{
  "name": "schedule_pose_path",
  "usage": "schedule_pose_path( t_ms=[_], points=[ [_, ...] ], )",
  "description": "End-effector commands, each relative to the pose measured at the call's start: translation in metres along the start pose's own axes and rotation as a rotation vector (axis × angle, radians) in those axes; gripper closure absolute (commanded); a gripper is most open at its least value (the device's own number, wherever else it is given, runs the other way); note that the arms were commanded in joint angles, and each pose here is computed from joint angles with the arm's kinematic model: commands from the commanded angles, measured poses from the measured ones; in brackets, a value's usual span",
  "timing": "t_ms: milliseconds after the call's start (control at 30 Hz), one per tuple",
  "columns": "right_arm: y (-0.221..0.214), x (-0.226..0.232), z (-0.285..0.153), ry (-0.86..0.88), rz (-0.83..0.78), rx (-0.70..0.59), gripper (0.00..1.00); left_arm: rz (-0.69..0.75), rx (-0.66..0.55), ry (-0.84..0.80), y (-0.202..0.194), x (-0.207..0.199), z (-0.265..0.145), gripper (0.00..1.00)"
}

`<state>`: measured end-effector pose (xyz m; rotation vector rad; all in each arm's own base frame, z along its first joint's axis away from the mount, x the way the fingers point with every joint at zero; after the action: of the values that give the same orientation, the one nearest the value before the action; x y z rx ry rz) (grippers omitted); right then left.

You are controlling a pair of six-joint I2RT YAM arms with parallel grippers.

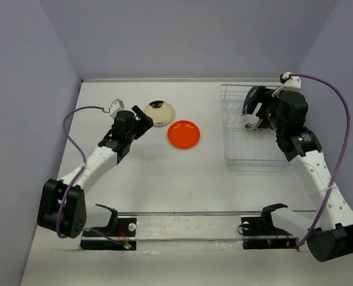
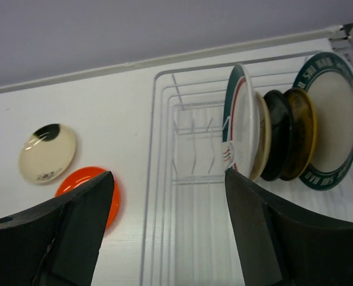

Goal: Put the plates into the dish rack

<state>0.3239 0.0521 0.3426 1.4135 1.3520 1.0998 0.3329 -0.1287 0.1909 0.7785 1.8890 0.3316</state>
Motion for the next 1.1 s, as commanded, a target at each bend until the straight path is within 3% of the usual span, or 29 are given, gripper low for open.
schedule_pose_path(
  t_ms=[0, 100, 333, 433, 800, 1067],
  points=[
    [0.000, 0.028, -0.020, 0.216, 0.086, -0.054, 0.21, -0.134, -0.061, -0.064, 0.025, -0.025, 0.025, 0.08],
    [-0.008, 0.041, -0.034, 0.335, 0.124, -0.064, 0.23, -0.127, -0.072, 0.013, 0.027, -0.019, 0.054, 0.13],
    [-0.030, 0.059, -0.048, 0.492, 0.165, -0.032, 0.28, -0.084, -0.050, 0.141, 0.020, 0.000, 0.118, 0.43],
    [-0.033, 0.061, -0.051, 0.510, 0.171, -0.034, 0.29, -0.076, -0.024, 0.156, 0.019, 0.002, 0.138, 0.51],
    [-0.032, 0.065, -0.058, 0.559, 0.172, -0.038, 0.29, -0.041, 0.009, 0.267, 0.011, 0.037, 0.165, 0.51],
    [-0.036, 0.068, -0.057, 0.572, 0.183, -0.018, 0.29, -0.054, 0.064, 0.256, -0.004, 0.047, 0.183, 0.53]
  ],
)
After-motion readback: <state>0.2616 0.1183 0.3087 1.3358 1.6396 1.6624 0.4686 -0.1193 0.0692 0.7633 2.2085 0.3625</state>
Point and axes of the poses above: each gripper's point midway between its finger pads, its own z axis out along the fingers, its own x axis along the line the jaws close on, y = z × x, the point moved 4 cm from there along -z, back along the fingers, and after that the axes turned 10 degrees about -z, right-handed, at the moved point
